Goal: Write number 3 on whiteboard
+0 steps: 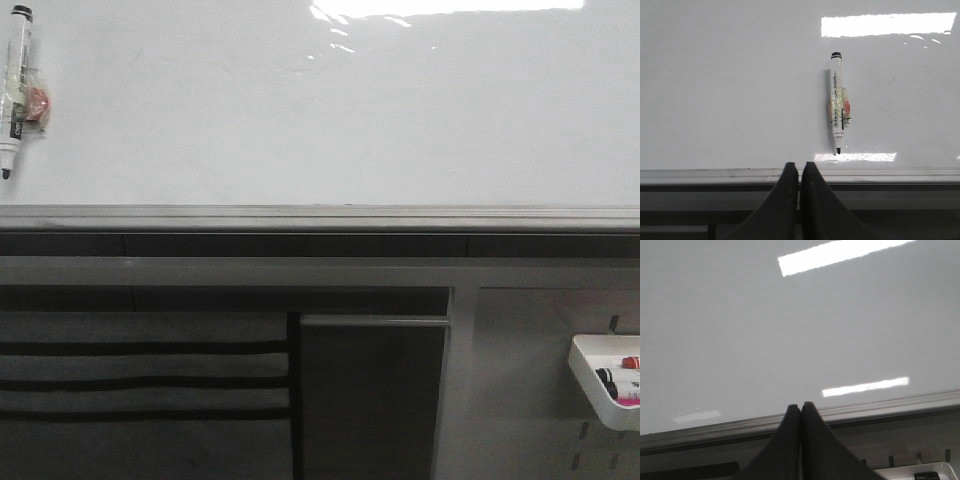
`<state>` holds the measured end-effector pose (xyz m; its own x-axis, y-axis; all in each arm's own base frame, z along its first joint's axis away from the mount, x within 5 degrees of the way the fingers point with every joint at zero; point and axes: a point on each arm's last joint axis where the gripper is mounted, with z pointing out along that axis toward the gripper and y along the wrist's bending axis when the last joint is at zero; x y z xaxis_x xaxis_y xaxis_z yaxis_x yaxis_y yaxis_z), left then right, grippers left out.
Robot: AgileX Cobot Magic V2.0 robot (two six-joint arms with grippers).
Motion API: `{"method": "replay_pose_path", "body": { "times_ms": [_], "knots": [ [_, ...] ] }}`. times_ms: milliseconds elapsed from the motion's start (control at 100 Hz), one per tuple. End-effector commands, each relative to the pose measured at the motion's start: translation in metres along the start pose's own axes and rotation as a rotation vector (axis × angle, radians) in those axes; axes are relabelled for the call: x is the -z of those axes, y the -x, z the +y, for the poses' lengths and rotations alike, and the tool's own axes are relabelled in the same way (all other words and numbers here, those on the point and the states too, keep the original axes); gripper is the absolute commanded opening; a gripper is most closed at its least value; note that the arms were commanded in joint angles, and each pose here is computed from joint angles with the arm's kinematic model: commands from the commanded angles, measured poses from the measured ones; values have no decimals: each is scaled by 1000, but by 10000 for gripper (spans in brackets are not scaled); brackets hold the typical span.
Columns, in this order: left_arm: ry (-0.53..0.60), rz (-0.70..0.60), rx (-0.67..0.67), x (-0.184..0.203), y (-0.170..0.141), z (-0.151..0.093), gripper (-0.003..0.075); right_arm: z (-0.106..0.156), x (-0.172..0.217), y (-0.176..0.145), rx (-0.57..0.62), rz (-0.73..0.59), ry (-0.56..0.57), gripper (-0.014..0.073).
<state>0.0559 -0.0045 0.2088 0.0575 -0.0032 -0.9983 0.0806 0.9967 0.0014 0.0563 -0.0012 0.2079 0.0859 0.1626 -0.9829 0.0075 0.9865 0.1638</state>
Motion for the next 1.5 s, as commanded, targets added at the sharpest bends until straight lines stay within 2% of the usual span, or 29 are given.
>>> {"method": "replay_pose_path", "body": {
  "times_ms": [0, 930, 1091, 1341, 1491],
  "knots": [
    [3, -108, 9, 3, 8, 0, -18, 1, 2, 2, 11, -81, 20, -74],
    [3, -108, 9, 3, 8, 0, -18, 1, 2, 2, 13, -80, 20, -74],
    [3, -108, 9, 3, 8, 0, -18, 1, 2, 0, 161, -63, 20, -74],
    [3, -110, 9, 3, 8, 0, -18, 1, 2, 0, 166, -63, 20, -74],
    [4, -166, 14, 5, 19, 0, -18, 2, 2, 2, 163, -79, 25, -74]
  ]
}}
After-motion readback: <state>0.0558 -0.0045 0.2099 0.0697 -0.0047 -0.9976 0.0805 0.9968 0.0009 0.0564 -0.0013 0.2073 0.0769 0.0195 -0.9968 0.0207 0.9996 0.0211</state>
